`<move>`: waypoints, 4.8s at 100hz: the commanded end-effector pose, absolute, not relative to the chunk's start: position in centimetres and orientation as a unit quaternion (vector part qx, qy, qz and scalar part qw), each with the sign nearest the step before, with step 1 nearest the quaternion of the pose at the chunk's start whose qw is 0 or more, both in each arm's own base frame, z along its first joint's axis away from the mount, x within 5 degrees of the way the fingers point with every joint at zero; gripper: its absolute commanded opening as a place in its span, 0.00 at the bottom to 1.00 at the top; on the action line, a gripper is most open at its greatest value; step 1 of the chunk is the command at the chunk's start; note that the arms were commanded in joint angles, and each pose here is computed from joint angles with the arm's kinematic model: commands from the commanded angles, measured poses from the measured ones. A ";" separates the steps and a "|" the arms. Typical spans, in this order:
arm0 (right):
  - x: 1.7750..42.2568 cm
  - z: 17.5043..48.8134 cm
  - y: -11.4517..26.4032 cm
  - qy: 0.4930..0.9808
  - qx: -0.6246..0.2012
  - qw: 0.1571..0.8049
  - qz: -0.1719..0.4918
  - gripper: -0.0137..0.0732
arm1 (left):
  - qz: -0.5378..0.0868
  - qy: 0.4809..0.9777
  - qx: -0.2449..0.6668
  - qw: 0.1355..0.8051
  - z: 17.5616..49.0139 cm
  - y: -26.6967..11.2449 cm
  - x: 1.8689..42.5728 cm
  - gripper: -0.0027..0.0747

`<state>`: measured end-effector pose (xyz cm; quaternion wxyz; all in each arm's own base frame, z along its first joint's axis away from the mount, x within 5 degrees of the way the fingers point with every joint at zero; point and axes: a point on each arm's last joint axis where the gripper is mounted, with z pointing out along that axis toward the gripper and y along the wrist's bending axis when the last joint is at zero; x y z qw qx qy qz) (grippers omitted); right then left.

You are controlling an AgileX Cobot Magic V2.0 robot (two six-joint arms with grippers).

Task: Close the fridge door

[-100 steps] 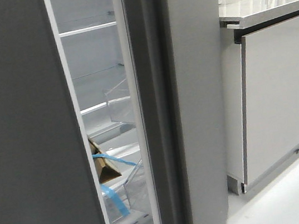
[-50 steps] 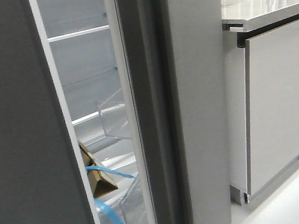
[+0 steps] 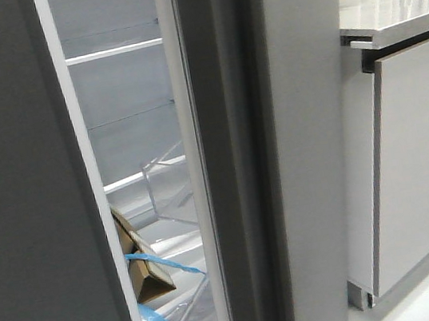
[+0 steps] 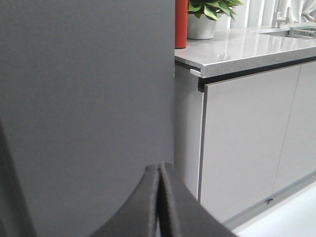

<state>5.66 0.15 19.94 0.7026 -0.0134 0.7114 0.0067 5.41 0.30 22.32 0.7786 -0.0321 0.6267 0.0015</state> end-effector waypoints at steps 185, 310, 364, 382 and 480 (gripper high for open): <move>3.9 37.2 2.0 0.710 0.058 0.666 0.223 0.10 | -0.002 0.604 -0.032 0.797 21.9 0.3 5.3 0.01; 26.4 42.0 6.8 0.747 -0.046 0.539 0.386 0.10 | -0.002 0.604 -0.032 0.797 21.9 0.3 5.3 0.01; 36.5 42.3 13.1 0.733 -0.082 0.548 0.395 0.10 | -0.002 0.604 -0.032 0.797 21.9 0.3 5.3 0.01; 39.9 41.8 14.7 0.727 -0.093 0.548 0.402 0.10 | -0.002 0.604 -0.032 0.797 21.9 0.3 5.3 0.01; 22.7 45.6 6.1 0.763 -0.134 0.607 0.179 0.10 | -0.001 0.604 -0.032 0.797 21.9 0.3 5.3 0.01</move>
